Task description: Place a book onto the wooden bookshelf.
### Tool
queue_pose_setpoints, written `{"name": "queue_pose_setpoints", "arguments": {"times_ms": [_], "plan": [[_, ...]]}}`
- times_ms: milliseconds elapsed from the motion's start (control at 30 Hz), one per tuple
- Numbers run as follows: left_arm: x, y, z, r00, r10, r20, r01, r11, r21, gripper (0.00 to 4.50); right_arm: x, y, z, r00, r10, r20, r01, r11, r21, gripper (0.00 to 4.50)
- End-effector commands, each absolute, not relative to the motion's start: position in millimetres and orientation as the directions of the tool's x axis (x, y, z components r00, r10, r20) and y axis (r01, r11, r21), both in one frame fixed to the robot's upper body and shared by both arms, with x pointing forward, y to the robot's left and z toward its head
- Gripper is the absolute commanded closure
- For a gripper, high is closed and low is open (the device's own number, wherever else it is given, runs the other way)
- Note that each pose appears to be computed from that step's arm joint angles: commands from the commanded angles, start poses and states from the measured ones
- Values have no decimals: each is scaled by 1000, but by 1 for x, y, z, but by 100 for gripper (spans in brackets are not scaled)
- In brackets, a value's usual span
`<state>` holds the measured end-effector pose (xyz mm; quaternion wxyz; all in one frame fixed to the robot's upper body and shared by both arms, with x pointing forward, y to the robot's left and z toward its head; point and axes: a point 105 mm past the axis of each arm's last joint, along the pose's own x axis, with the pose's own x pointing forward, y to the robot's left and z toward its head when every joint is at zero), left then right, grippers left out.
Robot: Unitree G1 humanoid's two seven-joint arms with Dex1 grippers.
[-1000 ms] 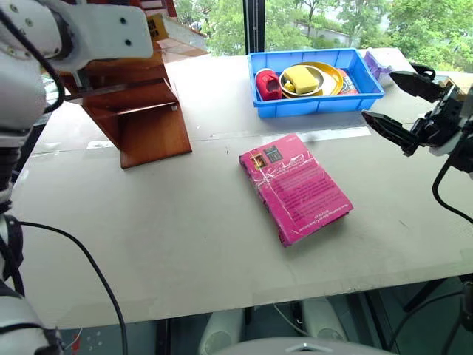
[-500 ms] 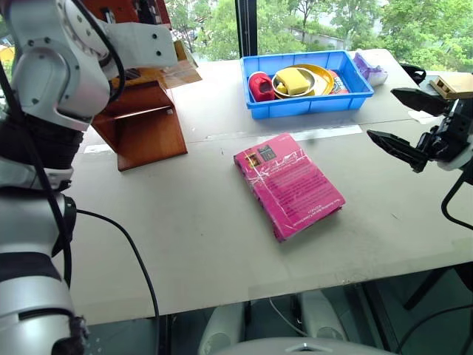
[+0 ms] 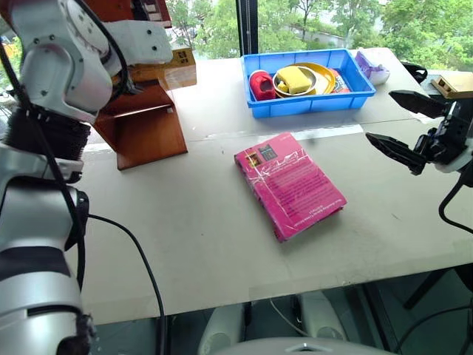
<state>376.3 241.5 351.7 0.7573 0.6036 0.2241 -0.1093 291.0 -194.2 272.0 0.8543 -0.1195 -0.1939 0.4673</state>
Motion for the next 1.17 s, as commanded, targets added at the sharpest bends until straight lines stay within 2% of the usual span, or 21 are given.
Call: {"name": "queue_pose_setpoints", "arguments": {"times_ms": [33,167,267,333,400,533,600,667,767,867,1033,1167], "plan": [[333,225,374,885,-150,-440,464,354,812,6,281,-196,289,467,846,256,-731,532,-427,0],[292,221,376,842,-364,-398,532,439,724,6,281,-200,291,470,842,265,-731,539,-417,0],[269,196,371,730,-602,-324,662,504,555,6,279,-201,300,461,837,295,-731,546,-409,0],[265,185,365,659,-717,-228,732,544,410,6,278,-203,306,456,832,315,-727,553,-407,0],[267,183,339,618,-763,-190,778,557,291,6,276,-204,309,459,827,325,-723,560,-405,0],[278,173,291,601,-797,-53,795,590,138,6,269,-209,314,476,810,344,-712,584,-390,0],[288,166,270,645,-764,27,753,640,154,6,264,-212,315,492,801,341,-706,596,-381,0],[294,161,249,670,-739,68,733,674,95,6,262,-215,308,523,795,307,-703,606,-371,0],[296,156,214,673,-740,18,734,671,105,6,257,-223,290,590,771,237,-693,635,-341,0],[290,157,194,664,-747,-4,745,662,84,6,248,-240,266,669,730,141,-667,673,-319,0],[278,189,164,672,-732,-116,740,672,42,6,226,-279,225,797,603,-35,-589,763,-267,0],[270,205,143,664,-722,-196,737,675,8,6,207,-296,202,835,528,-157,-551,798,-245,0]]}}
